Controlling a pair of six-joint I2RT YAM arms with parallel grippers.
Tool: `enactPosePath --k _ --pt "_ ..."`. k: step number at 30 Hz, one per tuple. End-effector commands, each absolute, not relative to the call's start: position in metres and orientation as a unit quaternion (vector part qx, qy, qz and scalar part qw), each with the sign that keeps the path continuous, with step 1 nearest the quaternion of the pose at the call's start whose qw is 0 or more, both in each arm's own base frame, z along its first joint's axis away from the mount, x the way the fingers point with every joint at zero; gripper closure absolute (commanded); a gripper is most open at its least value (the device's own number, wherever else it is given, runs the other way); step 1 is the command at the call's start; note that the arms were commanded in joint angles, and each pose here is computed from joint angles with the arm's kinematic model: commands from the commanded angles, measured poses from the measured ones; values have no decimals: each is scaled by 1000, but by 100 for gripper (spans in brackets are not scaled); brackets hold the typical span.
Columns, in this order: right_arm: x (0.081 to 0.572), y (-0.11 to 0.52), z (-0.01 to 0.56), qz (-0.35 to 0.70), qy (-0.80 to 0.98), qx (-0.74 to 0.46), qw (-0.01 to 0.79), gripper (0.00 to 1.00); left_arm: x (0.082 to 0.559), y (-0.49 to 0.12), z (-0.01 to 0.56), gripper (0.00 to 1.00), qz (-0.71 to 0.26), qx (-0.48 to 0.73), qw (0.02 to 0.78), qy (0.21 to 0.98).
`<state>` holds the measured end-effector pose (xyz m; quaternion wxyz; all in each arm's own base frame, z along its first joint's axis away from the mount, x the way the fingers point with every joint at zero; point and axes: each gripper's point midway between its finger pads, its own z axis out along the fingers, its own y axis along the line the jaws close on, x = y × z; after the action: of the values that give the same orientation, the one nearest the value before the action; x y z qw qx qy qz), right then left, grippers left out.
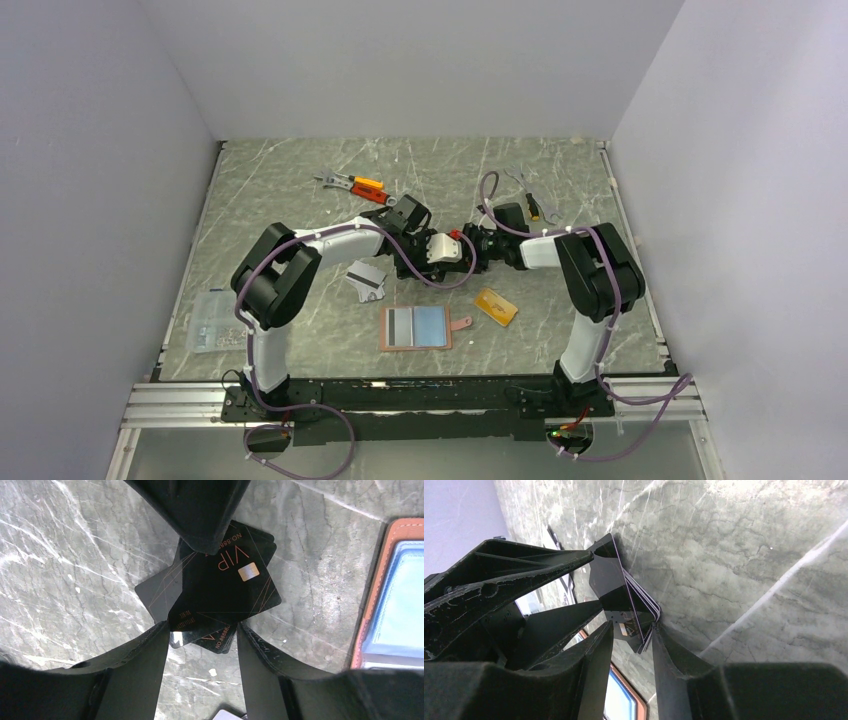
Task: Put the credit cards into the card holder
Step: Pick up the credit card from the center of the board.
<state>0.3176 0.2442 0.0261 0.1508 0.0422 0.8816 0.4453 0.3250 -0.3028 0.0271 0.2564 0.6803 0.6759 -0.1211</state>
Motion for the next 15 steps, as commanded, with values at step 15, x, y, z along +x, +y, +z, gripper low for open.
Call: enactPosePath --k 15 --pt "308 250 11 442 885 44 137 64 309 -325 43 45 -211 660 234 682"
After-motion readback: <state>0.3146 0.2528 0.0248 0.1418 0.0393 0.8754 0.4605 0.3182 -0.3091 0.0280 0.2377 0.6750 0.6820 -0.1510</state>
